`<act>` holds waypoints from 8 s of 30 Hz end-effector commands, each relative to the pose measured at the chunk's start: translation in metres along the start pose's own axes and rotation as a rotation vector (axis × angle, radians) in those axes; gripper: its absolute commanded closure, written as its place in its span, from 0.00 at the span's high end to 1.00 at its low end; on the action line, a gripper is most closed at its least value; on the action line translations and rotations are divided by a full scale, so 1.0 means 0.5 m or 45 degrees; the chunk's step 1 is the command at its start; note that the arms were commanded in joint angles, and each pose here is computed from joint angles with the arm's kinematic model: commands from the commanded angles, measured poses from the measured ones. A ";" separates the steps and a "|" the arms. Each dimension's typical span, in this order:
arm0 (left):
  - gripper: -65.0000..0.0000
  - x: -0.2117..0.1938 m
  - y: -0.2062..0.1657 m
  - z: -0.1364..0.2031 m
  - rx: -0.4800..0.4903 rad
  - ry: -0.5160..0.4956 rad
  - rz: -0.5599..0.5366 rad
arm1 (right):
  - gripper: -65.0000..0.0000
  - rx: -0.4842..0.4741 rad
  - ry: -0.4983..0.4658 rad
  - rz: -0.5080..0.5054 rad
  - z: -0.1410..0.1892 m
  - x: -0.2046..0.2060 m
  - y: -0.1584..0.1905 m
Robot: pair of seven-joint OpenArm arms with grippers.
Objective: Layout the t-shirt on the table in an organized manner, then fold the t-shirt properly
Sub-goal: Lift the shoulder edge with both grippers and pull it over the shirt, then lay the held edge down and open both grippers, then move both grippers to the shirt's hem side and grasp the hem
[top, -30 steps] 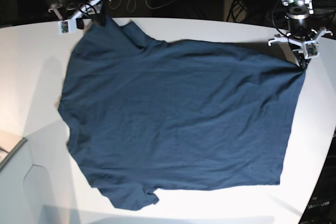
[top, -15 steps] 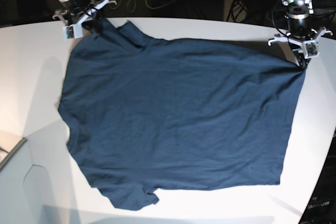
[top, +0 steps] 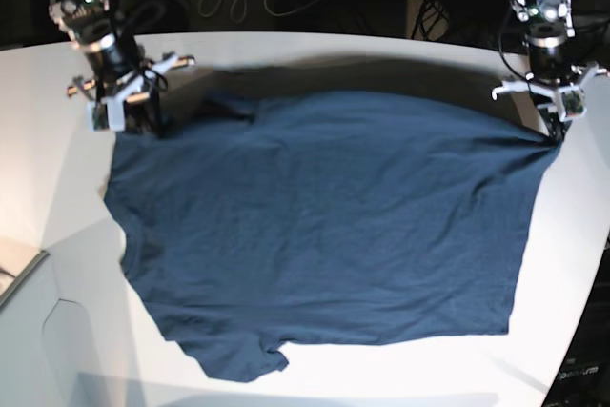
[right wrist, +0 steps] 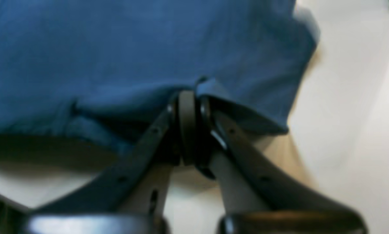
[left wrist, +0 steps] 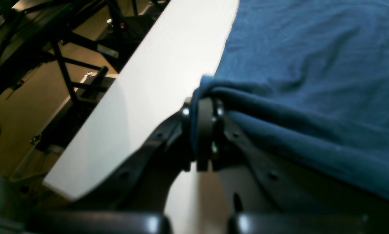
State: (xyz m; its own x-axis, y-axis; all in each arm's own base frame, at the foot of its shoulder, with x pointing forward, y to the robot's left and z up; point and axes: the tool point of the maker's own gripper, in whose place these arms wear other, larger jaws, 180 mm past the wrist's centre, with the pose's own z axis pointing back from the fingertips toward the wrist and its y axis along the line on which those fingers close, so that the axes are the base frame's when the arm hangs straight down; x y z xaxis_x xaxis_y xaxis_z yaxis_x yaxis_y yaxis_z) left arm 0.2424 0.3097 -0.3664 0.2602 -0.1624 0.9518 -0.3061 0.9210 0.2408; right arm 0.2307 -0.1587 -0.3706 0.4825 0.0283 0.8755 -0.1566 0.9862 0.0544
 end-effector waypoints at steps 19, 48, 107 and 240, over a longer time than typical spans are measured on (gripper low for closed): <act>0.00 0.141 -0.020 -0.214 0.078 -0.151 0.161 | 0.00 0.127 -0.215 -0.042 -0.210 0.162 -0.021; 0.20 0.109 -0.098 -0.321 -0.050 -0.024 0.110 | 0.58 0.174 -0.103 -0.090 -0.320 0.163 -0.083; 0.00 -0.156 -0.042 -0.259 0.027 0.403 0.109 | 0.00 0.016 0.294 -0.157 -0.180 -0.140 -0.206; 0.76 0.083 -0.021 -0.322 0.014 0.233 0.441 | 0.59 -0.018 0.089 -0.089 -0.359 0.068 -0.255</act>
State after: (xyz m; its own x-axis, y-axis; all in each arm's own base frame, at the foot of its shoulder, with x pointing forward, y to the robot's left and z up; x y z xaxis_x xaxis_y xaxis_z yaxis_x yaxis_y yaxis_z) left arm 0.3953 0.3409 -0.3796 0.3460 0.2477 0.9049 -0.4105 0.9073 -0.0914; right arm 0.4030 -0.2463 -0.4570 0.6129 -0.0234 0.7898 -0.1175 0.9857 0.1204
